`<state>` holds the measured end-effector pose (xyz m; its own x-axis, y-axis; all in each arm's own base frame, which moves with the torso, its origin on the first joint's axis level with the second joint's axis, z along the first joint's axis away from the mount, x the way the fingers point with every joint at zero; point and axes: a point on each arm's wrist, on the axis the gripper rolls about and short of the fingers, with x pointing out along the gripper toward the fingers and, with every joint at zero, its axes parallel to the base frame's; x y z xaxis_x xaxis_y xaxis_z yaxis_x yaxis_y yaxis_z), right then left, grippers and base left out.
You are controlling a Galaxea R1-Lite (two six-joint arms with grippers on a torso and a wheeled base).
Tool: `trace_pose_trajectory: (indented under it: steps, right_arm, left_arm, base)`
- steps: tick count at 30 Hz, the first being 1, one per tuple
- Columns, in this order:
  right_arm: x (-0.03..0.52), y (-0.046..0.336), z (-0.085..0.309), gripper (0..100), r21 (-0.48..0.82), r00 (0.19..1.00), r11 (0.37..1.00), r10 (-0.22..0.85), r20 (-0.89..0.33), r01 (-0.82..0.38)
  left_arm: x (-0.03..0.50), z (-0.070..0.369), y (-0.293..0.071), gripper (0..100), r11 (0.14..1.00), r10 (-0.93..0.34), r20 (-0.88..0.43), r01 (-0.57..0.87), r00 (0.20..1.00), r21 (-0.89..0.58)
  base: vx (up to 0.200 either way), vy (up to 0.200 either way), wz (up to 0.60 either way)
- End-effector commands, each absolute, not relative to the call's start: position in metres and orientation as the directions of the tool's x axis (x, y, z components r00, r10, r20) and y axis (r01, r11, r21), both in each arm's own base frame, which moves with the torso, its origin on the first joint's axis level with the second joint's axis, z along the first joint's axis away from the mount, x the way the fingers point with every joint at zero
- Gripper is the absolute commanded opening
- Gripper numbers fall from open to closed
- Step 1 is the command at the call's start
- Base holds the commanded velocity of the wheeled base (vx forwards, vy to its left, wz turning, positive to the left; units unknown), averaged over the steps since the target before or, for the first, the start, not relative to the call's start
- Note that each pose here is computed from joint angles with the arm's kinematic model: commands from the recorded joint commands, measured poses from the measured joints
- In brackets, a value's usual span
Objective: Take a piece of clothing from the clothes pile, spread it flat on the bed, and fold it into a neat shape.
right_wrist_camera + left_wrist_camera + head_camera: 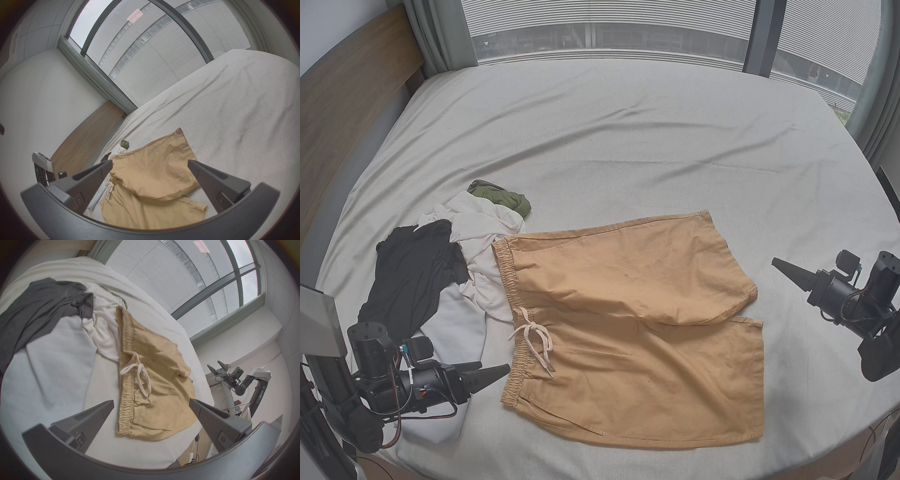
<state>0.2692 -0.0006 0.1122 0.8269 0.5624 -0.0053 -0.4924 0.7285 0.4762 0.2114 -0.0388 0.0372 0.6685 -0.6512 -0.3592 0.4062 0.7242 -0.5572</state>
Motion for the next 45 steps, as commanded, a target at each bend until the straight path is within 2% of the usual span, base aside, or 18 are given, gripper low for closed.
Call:
trace_pose_trajectory:
  steps: [1, 15, 39, 40, 45]
  right_arm:
    - [0.274, -0.002, 0.106, 100, 0.486, 0.828, 0.729, 0.561, -0.02, -0.482]
    - [0.275, -0.003, 0.105, 100, 0.487, 0.83, 0.731, 0.557, -0.021, -0.478]
    - [0.275, -0.002, 0.105, 100, 0.489, 0.829, 0.73, 0.558, -0.022, -0.478]
    - [0.275, -0.003, 0.105, 100, 0.489, 0.83, 0.731, 0.557, -0.022, -0.477]
    - [0.275, -0.002, 0.104, 100, 0.491, 0.829, 0.73, 0.558, -0.026, -0.476]
  left_arm:
    - [0.21, 0.016, -0.039, 100, 0.737, -0.646, -0.438, 0.359, 0.625, -0.573]
    - [0.208, -0.022, -0.044, 100, 0.755, -0.647, -0.556, 0.337, 0.522, -0.563]
    - [0.226, -0.033, -0.053, 100, 0.744, -0.661, -0.54, 0.365, 0.521, -0.559]
    - [0.226, -0.033, -0.053, 0, 0.744, -0.661, -0.539, 0.366, 0.522, -0.559]
    - [0.227, -0.035, -0.053, 0, 0.744, -0.661, -0.541, 0.364, 0.52, -0.56]
  base:
    - [0.0, 0.0, 0.0]
    - [0.0, 0.0, 0.0]
    - [0.0, 0.0, 0.0]
    - [0.0, 0.0, 0.0]
    - [0.0, 0.0, 0.0]
